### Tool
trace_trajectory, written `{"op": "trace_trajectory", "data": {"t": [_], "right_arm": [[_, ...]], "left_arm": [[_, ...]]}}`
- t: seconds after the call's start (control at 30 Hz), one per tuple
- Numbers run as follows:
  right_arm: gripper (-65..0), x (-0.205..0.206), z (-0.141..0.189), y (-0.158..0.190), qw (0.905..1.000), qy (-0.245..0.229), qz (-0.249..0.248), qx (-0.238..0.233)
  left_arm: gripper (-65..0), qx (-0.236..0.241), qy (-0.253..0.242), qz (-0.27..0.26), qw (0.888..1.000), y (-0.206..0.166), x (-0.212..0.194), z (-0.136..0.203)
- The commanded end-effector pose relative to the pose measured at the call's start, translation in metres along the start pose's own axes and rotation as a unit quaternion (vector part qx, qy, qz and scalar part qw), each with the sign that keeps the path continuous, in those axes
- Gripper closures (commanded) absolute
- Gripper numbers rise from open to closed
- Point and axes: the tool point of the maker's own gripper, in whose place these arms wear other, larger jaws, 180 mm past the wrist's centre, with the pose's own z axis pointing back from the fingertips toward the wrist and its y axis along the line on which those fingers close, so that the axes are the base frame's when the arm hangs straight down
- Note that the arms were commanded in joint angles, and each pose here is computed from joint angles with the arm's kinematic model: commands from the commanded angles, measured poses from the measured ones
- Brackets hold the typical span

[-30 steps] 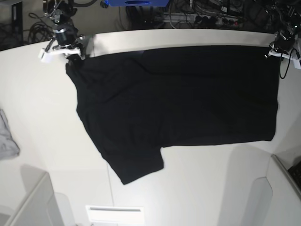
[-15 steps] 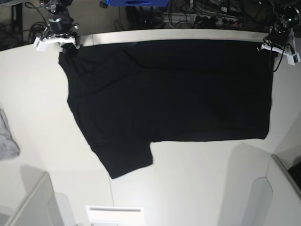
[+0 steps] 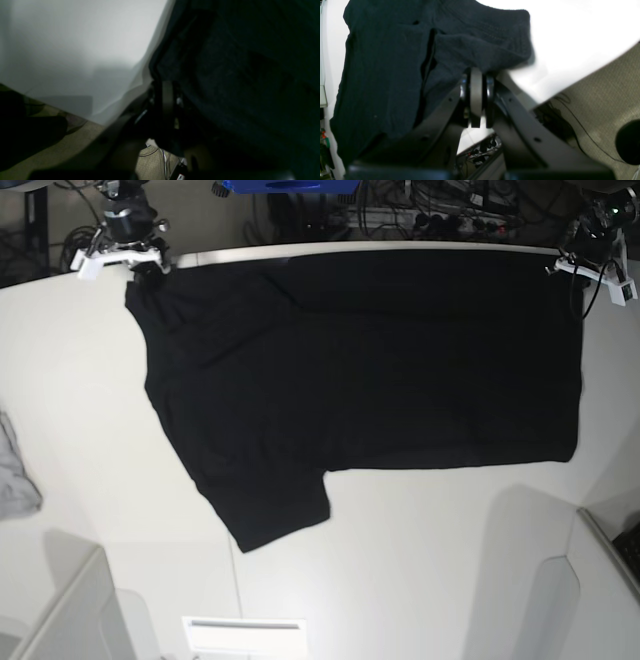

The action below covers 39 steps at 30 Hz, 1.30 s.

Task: Fold the T-shirt properly
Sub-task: 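Pull the shirt's collar edge taut between both grippers, then release the collar edge and move the right gripper toward the sleeve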

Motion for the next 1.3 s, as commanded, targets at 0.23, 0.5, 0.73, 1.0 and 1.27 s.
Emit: {"op": "trace_trajectory", "data": {"t": [0.23, 0.5, 0.73, 1.0, 1.27], "right_arm": [[-22.5, 0.008, 0.005, 0.001, 0.9999, -0.014, 0.006, 0.003], [-30.6, 0.020, 0.013, -0.009, 0.9991, -0.039, -0.004, -0.013], [-31.2, 0.072, 0.018, -0.017, 0.9936, -0.110, 0.005, -0.025], [-30.8, 0.109, -0.021, 0.048, 0.9879, -0.112, 0.078, 0.072], [-30.6, 0.115, -0.075, 0.102, 0.9831, -0.056, 0.114, 0.132]], "left_arm": [[-25.2, 0.005, -0.022, -0.009, 1.000, 0.004, 0.014, 0.006], [-52.5, 0.034, -0.074, -0.016, 0.997, 0.017, 0.048, 0.029], [-52.5, 0.079, -0.140, -0.016, 0.987, 0.042, 0.087, 0.061], [-34.9, 0.036, -0.171, -0.057, 0.983, 0.004, 0.128, 0.048], [0.0, 0.001, -0.202, -0.065, 0.977, -0.026, 0.157, 0.040]]}}
